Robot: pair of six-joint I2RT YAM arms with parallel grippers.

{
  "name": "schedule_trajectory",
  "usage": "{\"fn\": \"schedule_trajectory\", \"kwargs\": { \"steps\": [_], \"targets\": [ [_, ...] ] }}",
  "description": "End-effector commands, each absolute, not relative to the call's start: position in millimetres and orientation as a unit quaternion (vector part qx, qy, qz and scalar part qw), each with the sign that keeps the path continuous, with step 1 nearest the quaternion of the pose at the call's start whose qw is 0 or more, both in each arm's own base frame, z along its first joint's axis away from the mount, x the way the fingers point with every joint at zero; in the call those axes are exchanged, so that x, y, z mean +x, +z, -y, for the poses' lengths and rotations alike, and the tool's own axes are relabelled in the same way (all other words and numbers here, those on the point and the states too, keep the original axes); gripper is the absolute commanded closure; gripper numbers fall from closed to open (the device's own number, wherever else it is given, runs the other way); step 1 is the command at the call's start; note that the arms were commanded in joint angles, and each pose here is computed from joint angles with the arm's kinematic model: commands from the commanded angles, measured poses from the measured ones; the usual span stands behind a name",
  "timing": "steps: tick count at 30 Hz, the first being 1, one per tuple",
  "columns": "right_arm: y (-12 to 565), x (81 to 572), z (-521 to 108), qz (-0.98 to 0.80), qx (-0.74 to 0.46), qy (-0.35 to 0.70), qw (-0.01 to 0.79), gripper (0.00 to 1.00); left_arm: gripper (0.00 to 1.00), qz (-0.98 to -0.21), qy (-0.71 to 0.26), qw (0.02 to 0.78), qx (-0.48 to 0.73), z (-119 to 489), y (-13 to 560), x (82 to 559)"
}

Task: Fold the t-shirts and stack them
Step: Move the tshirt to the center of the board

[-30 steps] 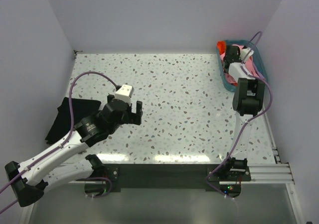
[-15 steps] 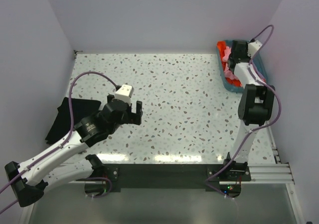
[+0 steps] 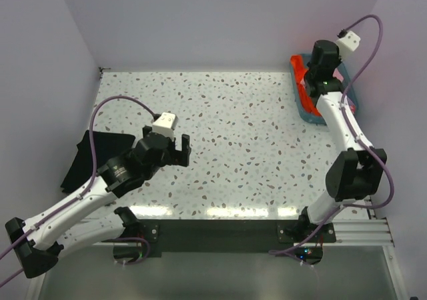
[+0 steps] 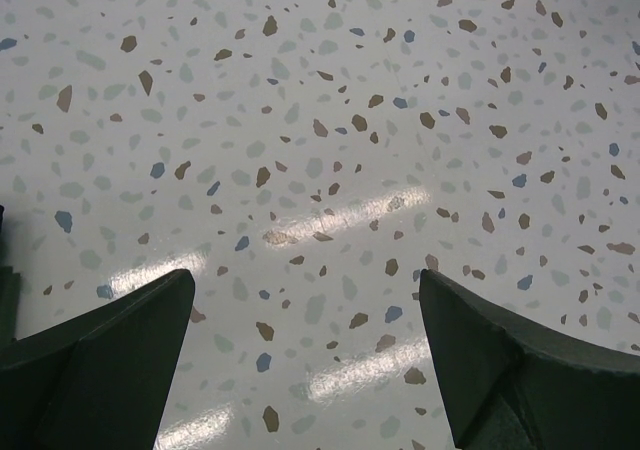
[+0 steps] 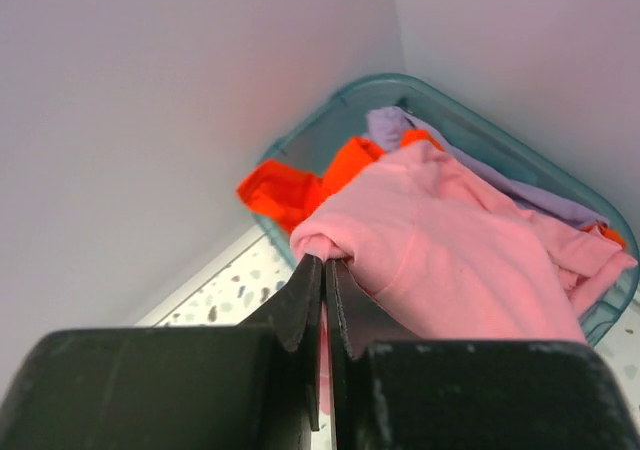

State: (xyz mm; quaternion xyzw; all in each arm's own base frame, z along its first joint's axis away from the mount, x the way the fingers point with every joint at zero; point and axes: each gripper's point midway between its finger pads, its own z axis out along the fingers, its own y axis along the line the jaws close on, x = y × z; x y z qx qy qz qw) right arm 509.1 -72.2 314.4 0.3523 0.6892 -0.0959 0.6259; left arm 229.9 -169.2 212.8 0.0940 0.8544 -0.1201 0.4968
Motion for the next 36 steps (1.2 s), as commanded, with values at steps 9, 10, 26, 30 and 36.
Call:
{"fn": "schedule_trajectory", "kwargs": {
  "steps": [9, 10, 26, 30, 36],
  "targets": [
    [520.8, 413.8, -88.4, -0.597, 0.184, 0.048, 0.779, 1.00, 0.00, -0.827, -0.160, 0.536, 0.045, 166.9, 248.9, 231.7],
    [528.6, 404.7, -114.1, -0.600, 0.152, 0.076, 0.782, 1.00, 0.00, -0.826, -0.160, 0.539, 0.041, 164.9, 250.1, 231.4],
    [554.6, 359.9, -189.5, -0.631, 0.075, 0.177, 0.751, 1.00, 0.00, -0.824, -0.157, 0.544, 0.004, 160.1, 247.6, 235.8],
    [432.4, 391.0, -164.4, -0.724, 0.106, 0.133, 0.669, 0.94, 0.00, -0.832, -0.154, 0.534, -0.010, 162.7, 238.1, 238.4],
    [249.8, 372.8, -111.4, -0.830, 0.175, 0.091, 0.522, 0.21, 0.00, -0.862, -0.141, 0.485, -0.050, 163.4, 191.3, 237.8]
  ]
}}
